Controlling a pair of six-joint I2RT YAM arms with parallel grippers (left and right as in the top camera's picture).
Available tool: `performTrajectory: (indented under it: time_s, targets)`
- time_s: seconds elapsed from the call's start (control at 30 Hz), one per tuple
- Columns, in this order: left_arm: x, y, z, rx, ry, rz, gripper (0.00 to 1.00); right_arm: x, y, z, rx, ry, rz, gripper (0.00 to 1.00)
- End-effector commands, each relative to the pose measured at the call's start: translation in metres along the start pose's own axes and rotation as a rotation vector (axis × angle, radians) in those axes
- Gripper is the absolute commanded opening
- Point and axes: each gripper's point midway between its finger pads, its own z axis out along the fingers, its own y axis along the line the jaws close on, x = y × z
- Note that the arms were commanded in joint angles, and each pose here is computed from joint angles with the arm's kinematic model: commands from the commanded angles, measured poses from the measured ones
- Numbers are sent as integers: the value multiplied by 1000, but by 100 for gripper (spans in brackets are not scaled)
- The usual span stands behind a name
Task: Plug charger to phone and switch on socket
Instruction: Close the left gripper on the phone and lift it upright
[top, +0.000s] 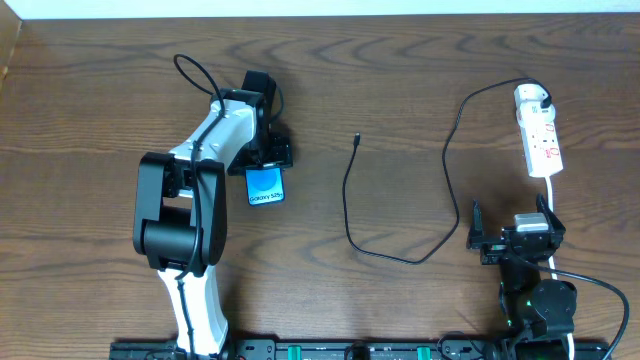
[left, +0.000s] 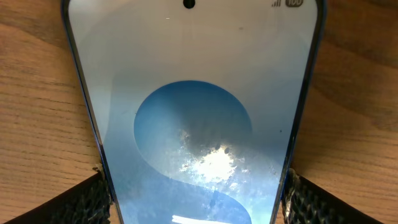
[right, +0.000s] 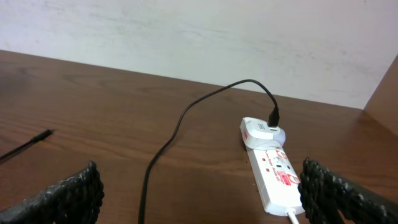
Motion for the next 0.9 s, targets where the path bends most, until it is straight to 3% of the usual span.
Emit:
performTrajectory:
  time_s: [0.0,0.1,0.23,0.87]
  targets:
    - [25,11,39,-61,105,-15,85,1,1,0,1,0,-8,99]
    - [24,11,39,-60,102,-15,73,1,0,0,1,0,-7,99]
    - [24,11,39,-60,102,-14,70,1,0,0,1,0,-7,99]
    - [9,6,4,-45,61,-15,69,1,0,0,1,0,-7,99]
